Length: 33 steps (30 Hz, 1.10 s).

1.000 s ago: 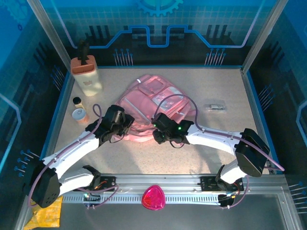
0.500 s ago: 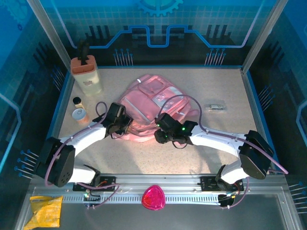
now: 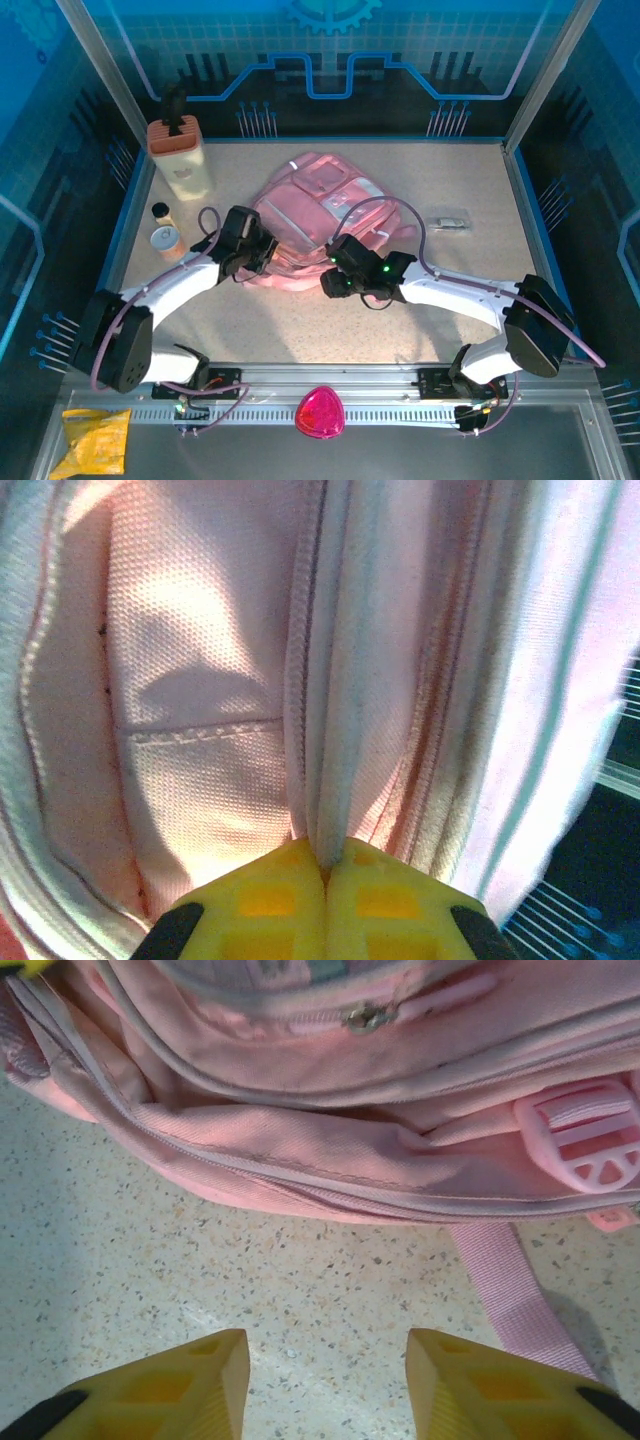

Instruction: Pack books, pencil case, and school supplies into a backpack

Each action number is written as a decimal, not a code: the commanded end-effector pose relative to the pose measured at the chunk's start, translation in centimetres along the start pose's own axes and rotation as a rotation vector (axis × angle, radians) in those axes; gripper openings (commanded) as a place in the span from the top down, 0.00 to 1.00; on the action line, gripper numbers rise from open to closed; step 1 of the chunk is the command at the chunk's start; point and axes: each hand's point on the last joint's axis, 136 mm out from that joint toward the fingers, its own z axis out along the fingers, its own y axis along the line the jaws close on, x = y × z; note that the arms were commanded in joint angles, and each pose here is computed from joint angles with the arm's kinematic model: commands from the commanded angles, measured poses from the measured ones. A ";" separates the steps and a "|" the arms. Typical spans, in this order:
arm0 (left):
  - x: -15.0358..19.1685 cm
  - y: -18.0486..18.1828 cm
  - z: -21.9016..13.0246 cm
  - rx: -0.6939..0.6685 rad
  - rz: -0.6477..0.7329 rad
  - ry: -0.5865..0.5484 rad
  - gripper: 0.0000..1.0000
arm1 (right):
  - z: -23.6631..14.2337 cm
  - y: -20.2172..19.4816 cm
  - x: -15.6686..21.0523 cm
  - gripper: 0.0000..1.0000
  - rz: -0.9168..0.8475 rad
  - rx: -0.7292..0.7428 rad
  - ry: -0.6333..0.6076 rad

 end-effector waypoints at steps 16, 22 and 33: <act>8.5 -8.7 -5.2 0.269 -0.096 0.144 1.00 | -1.2 -1.5 -1.2 0.29 0.259 -0.110 -0.143; 11.0 -8.4 -4.4 0.254 -0.094 0.208 1.00 | -1.7 -0.9 -5.2 0.22 0.155 -0.173 -0.248; 12.0 -7.5 -4.7 0.260 -0.102 0.203 1.00 | -6.2 -1.1 -11.0 0.11 0.016 -0.264 -0.396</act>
